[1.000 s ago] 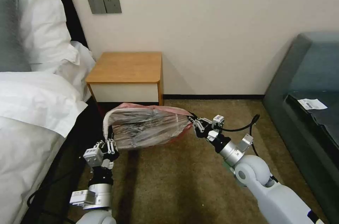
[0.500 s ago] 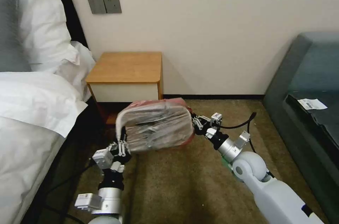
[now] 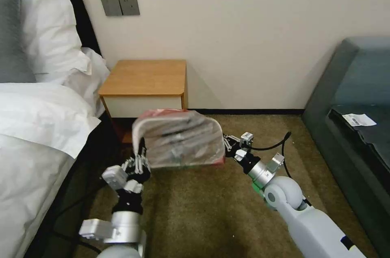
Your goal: Pick up the garbage bag from the table and place it over the trash can.
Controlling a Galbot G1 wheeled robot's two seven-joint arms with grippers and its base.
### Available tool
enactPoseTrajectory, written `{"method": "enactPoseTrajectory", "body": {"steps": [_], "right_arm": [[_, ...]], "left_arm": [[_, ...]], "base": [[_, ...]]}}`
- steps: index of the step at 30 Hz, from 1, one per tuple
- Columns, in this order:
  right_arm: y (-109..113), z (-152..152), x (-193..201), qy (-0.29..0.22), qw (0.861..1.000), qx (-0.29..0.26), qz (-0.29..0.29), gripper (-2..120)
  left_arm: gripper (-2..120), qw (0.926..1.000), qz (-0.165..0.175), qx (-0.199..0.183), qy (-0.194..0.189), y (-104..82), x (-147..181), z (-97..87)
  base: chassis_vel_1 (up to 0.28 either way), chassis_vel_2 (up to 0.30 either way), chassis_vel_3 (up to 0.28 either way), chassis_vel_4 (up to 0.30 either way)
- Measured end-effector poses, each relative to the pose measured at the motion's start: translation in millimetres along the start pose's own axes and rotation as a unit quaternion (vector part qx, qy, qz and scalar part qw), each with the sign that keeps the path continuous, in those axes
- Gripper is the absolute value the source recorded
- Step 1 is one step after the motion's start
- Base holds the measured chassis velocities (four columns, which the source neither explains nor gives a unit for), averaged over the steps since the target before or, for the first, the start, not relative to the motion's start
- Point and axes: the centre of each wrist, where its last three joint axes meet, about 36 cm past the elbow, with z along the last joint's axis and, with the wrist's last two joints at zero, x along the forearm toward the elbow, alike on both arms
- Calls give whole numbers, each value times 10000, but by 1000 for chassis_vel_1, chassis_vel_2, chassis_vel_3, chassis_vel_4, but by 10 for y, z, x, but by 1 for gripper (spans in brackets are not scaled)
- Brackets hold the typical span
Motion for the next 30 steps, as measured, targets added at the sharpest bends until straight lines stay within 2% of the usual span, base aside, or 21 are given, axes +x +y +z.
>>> {"method": "enactPoseTrajectory", "body": {"steps": [10,13,20,22,24,26,30], "right_arm": [[44,116,10,114,9999,87,23,0],[75,185,-3,46,9999,109,120,0],[148,151,-183,-276,9994,4,193,0],[139,215,-188,-183,9996,70,208,0],[131,251,-185,-136,9996,105,223,0],[119,349,-188,-26,9995,167,266,0],[83,421,-187,59,9991,246,333,0]], "left_arm": [[13,9984,-60,556,-61,-73,-46,-95],[15,9946,-108,1030,34,-136,-46,-140],[15,9893,-125,1436,245,-233,15,-69],[15,9854,-82,1679,273,-303,22,-83],[15,9839,-65,1762,281,-324,22,-93],[20,9801,34,1967,268,-382,15,-160],[21,9785,124,2039,265,-409,10,-211]], "base": [[0,0,0,0],[0,0,0,0],[0,0,0,0],[0,0,0,0],[0,0,0,0],[0,0,0,0],[0,0,0,0]]}}
